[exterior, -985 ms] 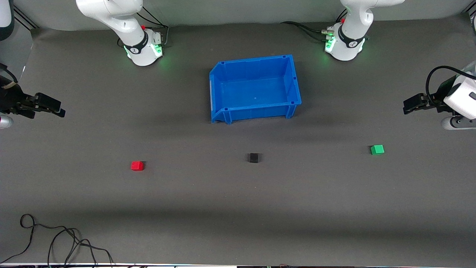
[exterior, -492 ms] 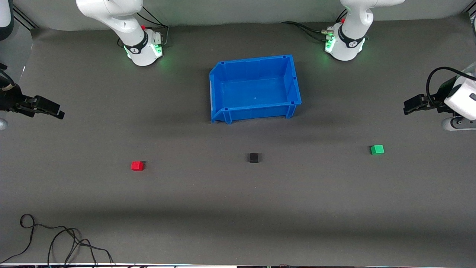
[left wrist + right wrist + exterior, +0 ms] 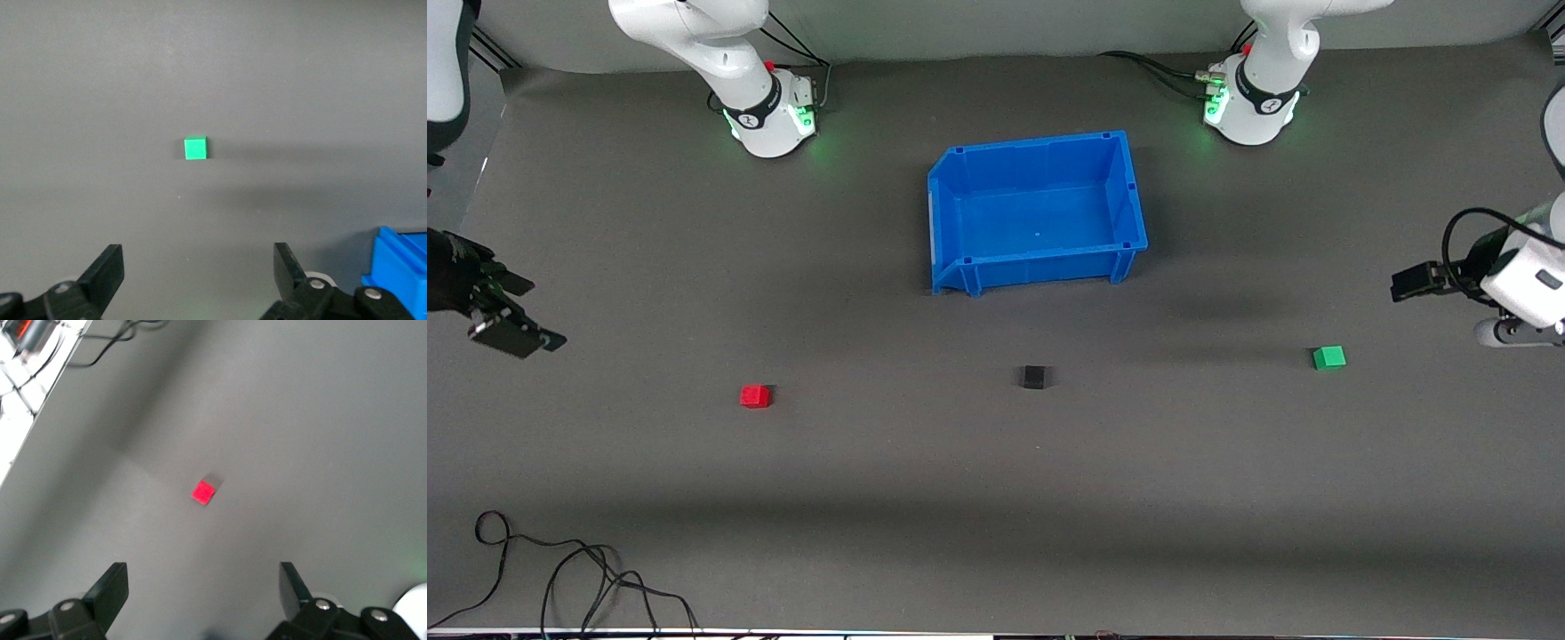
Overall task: Attach green and red cubes to black cube
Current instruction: 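Reach the right gripper to the red cube while the left gripper reaches the green cube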
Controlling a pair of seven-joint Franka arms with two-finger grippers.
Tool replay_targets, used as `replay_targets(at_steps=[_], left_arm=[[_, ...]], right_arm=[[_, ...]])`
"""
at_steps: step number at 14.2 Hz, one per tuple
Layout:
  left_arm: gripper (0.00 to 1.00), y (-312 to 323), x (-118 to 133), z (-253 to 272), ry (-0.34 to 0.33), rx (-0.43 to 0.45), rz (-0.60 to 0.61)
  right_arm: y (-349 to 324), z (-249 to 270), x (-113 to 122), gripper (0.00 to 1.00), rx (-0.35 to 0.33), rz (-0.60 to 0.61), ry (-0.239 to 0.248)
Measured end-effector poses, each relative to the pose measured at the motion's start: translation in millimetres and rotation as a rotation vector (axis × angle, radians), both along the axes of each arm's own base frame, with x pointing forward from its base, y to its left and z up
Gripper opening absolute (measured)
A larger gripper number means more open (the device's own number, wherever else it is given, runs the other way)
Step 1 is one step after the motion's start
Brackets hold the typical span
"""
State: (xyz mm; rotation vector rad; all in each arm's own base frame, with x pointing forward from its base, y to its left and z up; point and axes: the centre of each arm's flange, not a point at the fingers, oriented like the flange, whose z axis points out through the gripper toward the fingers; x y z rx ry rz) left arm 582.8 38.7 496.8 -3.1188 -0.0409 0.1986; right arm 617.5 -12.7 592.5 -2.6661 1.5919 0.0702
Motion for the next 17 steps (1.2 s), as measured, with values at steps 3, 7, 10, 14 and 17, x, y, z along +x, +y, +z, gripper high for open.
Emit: replay_targets(at_steps=[3, 7, 10, 14, 17], left_arm=[[1.00, 12.6, 8.3, -38.6, 0.017, -0.004, 0.002], [1.00, 19.2, 17.0, -107.0, 0.019, -0.006, 0.008], [1.00, 19.5, 13.7, -164.2, 0.002, -0.007, 0.008], [0.98, 32.9, 10.0, -221.1, -0.022, -0.007, 0.029], [0.93, 34.9, 2.6, -261.5, -0.043, -0.007, 0.038]], right_arm=[[4.5, -16.9, 9.9, 1.00, 0.118, -0.278, 0.050], [-11.3, -69.5, 26.3, 1.00, 0.238, -0.393, 0.130], [-14.5, -132.6, 38.0, 1.00, 0.249, -0.447, 0.108], [-12.1, -224.3, 31.1, 1.00, 0.304, -0.457, 0.097], [-14.1, -296.4, 19.1, 1.00, 0.313, -0.449, 0.083]])
